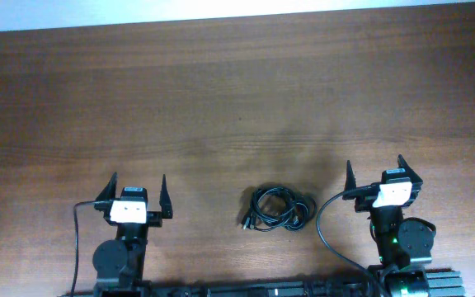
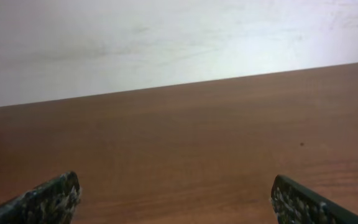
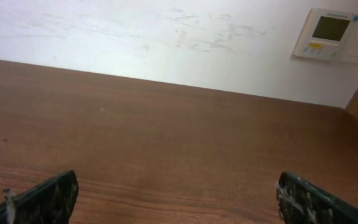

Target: Untangle cables

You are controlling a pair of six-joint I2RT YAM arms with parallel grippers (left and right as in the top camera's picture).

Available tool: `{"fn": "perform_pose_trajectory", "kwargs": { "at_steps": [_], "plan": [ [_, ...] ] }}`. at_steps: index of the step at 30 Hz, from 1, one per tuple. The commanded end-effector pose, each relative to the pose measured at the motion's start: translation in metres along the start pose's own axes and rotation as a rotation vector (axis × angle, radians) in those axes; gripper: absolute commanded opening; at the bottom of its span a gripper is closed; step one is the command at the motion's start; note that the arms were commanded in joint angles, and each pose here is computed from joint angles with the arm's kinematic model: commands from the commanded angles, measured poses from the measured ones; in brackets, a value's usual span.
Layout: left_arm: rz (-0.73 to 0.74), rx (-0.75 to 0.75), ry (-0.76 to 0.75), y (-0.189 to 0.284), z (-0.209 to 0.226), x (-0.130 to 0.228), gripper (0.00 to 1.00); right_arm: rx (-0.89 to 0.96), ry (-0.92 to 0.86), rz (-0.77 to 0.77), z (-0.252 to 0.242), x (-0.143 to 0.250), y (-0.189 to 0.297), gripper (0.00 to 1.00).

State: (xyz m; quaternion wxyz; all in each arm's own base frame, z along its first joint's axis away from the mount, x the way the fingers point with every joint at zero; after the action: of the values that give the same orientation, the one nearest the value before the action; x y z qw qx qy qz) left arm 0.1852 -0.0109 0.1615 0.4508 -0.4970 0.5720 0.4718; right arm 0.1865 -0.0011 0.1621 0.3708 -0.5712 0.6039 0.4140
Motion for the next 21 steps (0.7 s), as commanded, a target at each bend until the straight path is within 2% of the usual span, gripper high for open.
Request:
{"fn": "perform_pose_trajectory", "kwargs": {
  "at_steps": [1, 9, 17, 21],
  "plan": [
    [0.007, 0.053, -0.008, 0.005, -0.007, -0.011, 0.99, 0.018, -0.002, 0.014, -0.002, 0.003, 0.000, 1.00],
    [0.032, 0.050, -0.008, 0.010, -0.013, -0.047, 0.99, 0.018, -0.001, 0.014, -0.002, 0.003, 0.000, 1.00],
    [0.174, 0.128, 0.005, 0.002, -0.030, -0.091, 0.99, 0.018, -0.001, 0.014, -0.002, 0.003, 0.000, 1.00],
    [0.305, 0.204, 0.026, -0.013, -0.043, -0.107, 0.99, 0.018, -0.001, 0.014, -0.002, 0.003, 0.000, 1.00]
  ]
}}
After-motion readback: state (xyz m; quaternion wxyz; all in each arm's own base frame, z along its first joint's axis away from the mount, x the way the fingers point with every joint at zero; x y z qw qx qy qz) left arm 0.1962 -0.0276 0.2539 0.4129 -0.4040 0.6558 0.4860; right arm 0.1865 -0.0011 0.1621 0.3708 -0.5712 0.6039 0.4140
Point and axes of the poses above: each gripper's point midway between its finger pads, its own y axis back along the fingers, its own z axis along the line the jaws close on, x = y × z, the point moved 6 cm from there along y, back along the fingers, and after that the axes turned 15 degrees about y, right-handed, at the moved point
